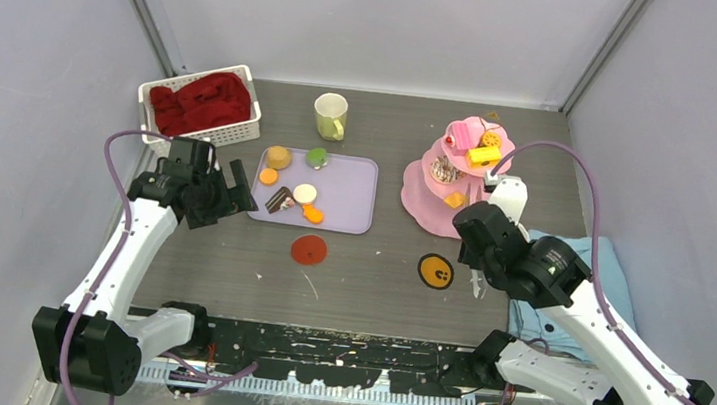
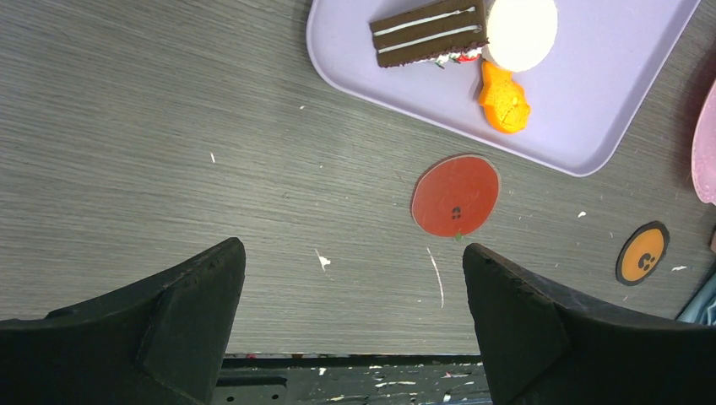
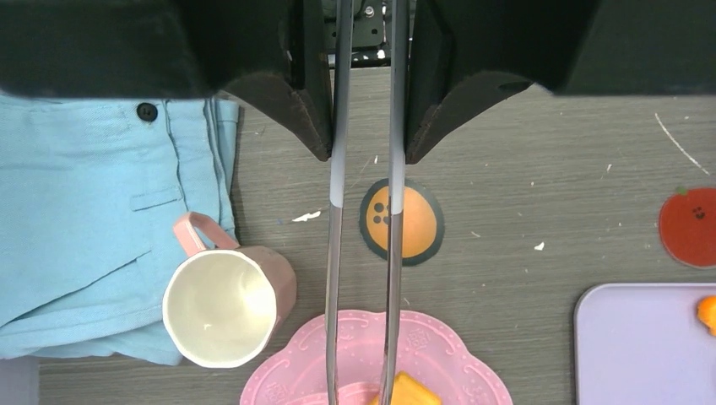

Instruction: Serve the afternoon tea

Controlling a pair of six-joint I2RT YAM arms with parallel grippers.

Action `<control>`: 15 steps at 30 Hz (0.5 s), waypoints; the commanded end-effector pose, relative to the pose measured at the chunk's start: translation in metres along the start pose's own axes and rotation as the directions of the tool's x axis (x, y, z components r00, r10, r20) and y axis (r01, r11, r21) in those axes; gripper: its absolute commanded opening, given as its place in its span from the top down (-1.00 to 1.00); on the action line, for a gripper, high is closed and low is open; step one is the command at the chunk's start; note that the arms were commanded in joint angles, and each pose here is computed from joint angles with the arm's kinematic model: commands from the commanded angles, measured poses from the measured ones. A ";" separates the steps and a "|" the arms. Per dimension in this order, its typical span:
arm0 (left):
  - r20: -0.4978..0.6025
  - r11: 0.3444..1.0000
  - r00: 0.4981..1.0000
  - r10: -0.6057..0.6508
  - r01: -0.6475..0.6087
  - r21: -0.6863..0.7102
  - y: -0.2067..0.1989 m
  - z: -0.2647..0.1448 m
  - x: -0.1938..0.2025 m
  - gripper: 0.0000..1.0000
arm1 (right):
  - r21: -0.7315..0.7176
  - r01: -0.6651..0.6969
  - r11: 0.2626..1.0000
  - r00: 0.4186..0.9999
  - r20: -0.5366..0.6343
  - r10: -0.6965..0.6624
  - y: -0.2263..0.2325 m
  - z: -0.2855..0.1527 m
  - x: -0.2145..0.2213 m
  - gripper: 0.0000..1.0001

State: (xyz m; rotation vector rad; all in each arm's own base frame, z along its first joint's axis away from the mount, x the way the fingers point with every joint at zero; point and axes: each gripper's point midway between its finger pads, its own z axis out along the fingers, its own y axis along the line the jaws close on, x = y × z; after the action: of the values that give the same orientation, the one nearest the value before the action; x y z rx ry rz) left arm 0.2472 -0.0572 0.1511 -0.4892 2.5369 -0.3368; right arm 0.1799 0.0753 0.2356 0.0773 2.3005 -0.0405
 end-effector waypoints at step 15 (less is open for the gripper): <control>0.056 0.999 0.998 0.019 -0.021 0.035 -0.010 -0.005 -0.018 -1.00 | -0.268 0.036 0.963 0.996 0.088 -0.013 0.045 -0.010 -0.023 0.93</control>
State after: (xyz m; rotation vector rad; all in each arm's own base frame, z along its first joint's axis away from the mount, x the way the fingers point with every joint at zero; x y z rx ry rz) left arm 0.2474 -0.0571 0.1505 -0.4875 2.5398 -0.3354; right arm 0.1909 0.0931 0.2420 0.0139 2.2619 0.0524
